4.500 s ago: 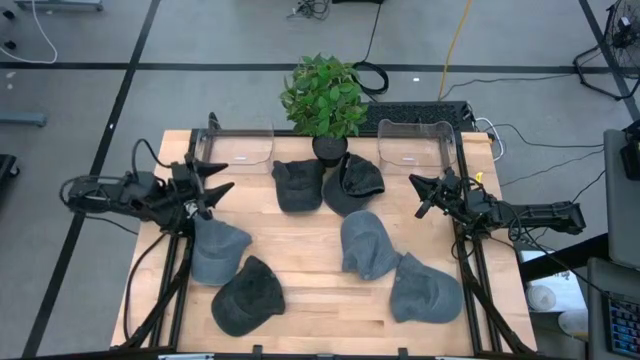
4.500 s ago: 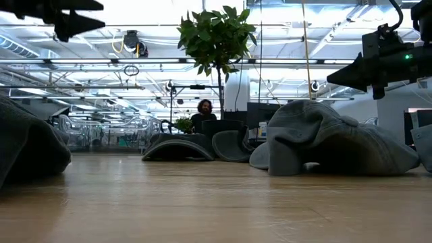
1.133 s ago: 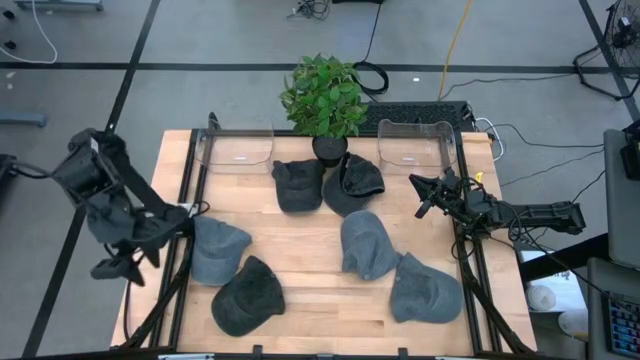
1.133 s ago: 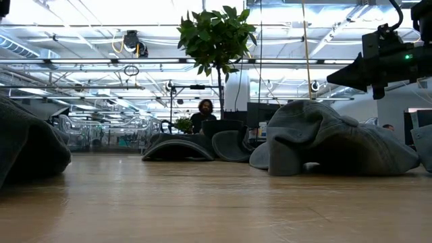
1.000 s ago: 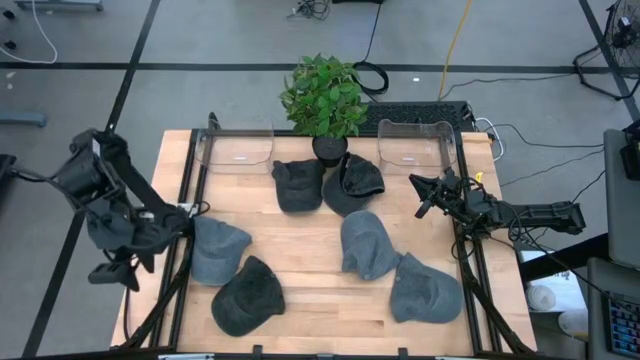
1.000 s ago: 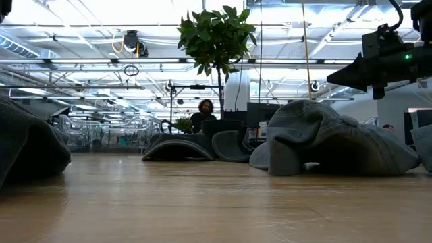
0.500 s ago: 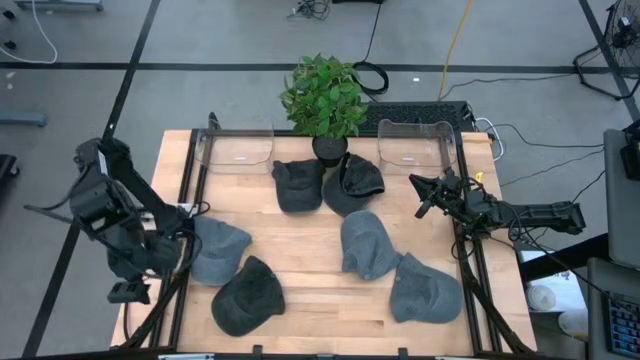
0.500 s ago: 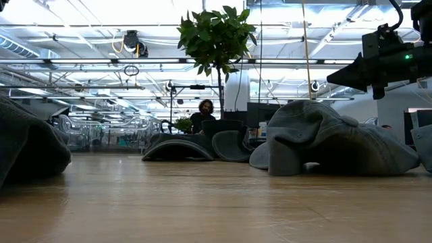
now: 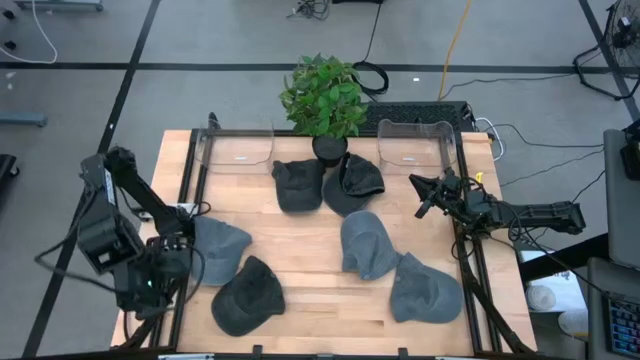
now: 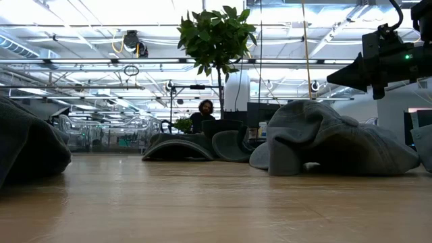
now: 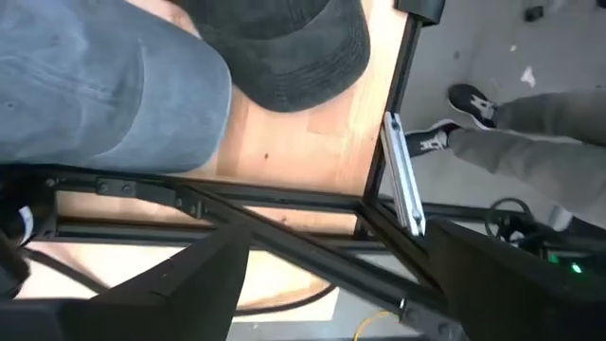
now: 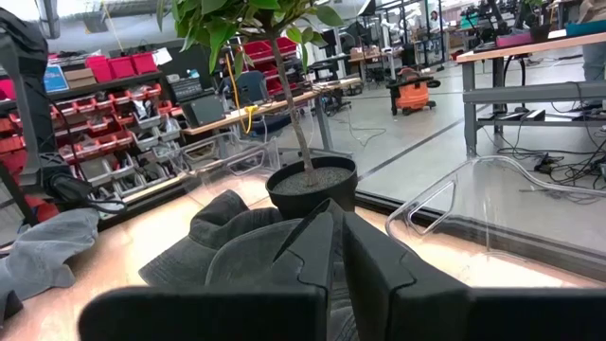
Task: Pick & Place hat
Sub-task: Put the top left gray cap into the right transparent bin
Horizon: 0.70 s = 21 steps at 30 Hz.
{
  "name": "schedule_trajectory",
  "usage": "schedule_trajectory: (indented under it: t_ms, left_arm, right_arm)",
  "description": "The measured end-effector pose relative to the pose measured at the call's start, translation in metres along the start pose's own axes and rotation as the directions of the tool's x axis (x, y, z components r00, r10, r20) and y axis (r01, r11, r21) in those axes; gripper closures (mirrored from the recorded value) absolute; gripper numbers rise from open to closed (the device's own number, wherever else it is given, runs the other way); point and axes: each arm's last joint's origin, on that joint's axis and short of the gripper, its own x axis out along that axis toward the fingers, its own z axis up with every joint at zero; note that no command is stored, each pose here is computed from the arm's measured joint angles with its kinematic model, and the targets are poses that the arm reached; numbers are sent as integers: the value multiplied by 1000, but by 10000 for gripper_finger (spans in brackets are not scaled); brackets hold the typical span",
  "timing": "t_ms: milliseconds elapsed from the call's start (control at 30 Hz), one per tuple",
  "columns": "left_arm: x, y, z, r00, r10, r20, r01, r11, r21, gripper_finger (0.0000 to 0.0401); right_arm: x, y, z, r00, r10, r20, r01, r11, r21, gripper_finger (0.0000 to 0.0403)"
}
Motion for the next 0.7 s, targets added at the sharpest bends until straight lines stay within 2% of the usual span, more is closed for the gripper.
schedule_trajectory:
  t_ms: [400,700]
  left_arm:
    - [46,-32,-7,971,233,60,-237,968,83,105]
    - [84,-54,-15,911,367,190,-394,911,126,131]
  right_arm:
    - [0,0,0,1000,0,0,0,1000,0,387]
    - [0,0,0,1000,0,0,0,1000,0,387]
